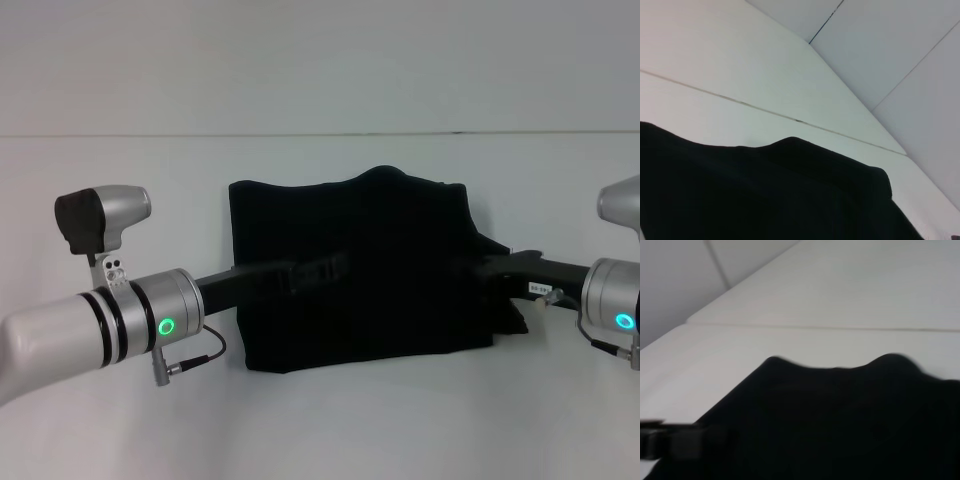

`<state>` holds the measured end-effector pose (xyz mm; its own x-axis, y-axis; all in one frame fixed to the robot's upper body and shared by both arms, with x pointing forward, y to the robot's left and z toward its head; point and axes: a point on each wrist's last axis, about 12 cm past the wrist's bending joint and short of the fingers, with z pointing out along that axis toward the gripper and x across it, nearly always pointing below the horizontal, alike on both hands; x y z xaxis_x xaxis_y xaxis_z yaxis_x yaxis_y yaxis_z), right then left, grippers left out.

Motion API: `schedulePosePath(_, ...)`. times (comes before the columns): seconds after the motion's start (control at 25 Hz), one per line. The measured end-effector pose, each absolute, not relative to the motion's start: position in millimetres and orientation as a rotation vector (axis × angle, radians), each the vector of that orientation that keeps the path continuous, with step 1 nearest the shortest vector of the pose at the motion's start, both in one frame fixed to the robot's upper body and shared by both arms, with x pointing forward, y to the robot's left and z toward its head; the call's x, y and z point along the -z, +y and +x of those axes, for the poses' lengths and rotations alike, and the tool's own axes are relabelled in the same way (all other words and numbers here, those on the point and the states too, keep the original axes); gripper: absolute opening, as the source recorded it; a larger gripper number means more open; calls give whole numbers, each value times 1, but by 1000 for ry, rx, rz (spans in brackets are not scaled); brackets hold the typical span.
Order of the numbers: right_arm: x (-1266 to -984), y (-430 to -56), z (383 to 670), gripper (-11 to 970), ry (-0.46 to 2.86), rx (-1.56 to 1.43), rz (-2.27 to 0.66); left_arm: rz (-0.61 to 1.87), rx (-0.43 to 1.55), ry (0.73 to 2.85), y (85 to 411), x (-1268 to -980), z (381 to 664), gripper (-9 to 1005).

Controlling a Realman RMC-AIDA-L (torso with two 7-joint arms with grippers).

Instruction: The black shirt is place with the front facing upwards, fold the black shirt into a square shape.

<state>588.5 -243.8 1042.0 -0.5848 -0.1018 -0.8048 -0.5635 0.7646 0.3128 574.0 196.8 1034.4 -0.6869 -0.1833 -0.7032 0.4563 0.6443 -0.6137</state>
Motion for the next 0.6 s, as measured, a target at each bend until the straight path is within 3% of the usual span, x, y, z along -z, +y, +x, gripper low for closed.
schedulePosePath(0.36,-1041,-265,591,4,2099,-646,-311,198,1031,2097,199,-1032,574,950)
schedulePosePath(0.6,-1065,-288,576,3,1848,-812,-234,150,1056,2088,223,-1041,576,950)
